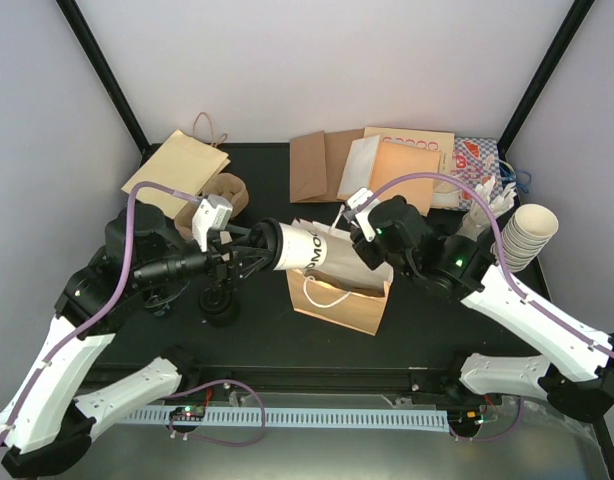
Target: Pack the takeout coffee
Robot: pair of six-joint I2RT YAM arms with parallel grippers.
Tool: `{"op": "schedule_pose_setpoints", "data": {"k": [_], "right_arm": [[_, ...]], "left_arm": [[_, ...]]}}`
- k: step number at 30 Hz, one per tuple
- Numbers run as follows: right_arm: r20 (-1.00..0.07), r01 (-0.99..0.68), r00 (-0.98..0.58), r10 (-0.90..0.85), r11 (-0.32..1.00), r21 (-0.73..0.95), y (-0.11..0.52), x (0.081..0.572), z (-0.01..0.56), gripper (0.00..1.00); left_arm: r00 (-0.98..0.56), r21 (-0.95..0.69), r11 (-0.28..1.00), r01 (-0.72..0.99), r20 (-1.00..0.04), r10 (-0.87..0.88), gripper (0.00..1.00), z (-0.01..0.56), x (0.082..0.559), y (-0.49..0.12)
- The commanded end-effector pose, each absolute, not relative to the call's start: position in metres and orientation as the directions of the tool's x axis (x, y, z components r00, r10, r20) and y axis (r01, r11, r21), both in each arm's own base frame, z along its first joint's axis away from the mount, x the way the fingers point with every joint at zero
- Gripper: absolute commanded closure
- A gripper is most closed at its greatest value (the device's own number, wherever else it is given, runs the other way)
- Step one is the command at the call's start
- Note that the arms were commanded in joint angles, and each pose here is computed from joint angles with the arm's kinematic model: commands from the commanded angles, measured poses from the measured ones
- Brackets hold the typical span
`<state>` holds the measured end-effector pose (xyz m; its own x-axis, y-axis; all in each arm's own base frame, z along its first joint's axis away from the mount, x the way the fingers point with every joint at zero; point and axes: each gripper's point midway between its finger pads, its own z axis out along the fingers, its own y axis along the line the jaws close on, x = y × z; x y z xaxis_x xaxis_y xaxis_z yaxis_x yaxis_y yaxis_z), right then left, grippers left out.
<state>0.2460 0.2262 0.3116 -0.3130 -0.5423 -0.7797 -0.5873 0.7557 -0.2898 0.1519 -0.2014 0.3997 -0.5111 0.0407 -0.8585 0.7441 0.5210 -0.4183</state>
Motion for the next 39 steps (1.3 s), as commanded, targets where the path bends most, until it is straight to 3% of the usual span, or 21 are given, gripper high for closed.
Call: {"op": "schedule_pose_setpoints", "data": {"k": [1, 11, 39], "right_arm": [[-0.818, -0.564, -0.308, -0.485, 0.786, -0.253, 0.227, 0.253, 0.330, 0.61], [-0.799, -0.582, -0.358, -0.483, 0.785, -0.213, 0.230, 0.258, 0.320, 0.61], [-0.782, -0.599, -0.408, -0.472, 0.784, -0.160, 0.228, 0.261, 0.306, 0.61]], "left_arm": [[-0.490, -0.423, 0.459, 0.781, -0.871, 0.030, 0.35, 0.410, 0.151, -0.215], [-0.467, -0.397, 0.406, 0.823, -0.880, 0.084, 0.36, 0.406, 0.151, -0.238], [-0.446, -0.325, 0.412, 0.851, -0.862, 0.241, 0.38, 0.374, 0.152, -0.267]]}}
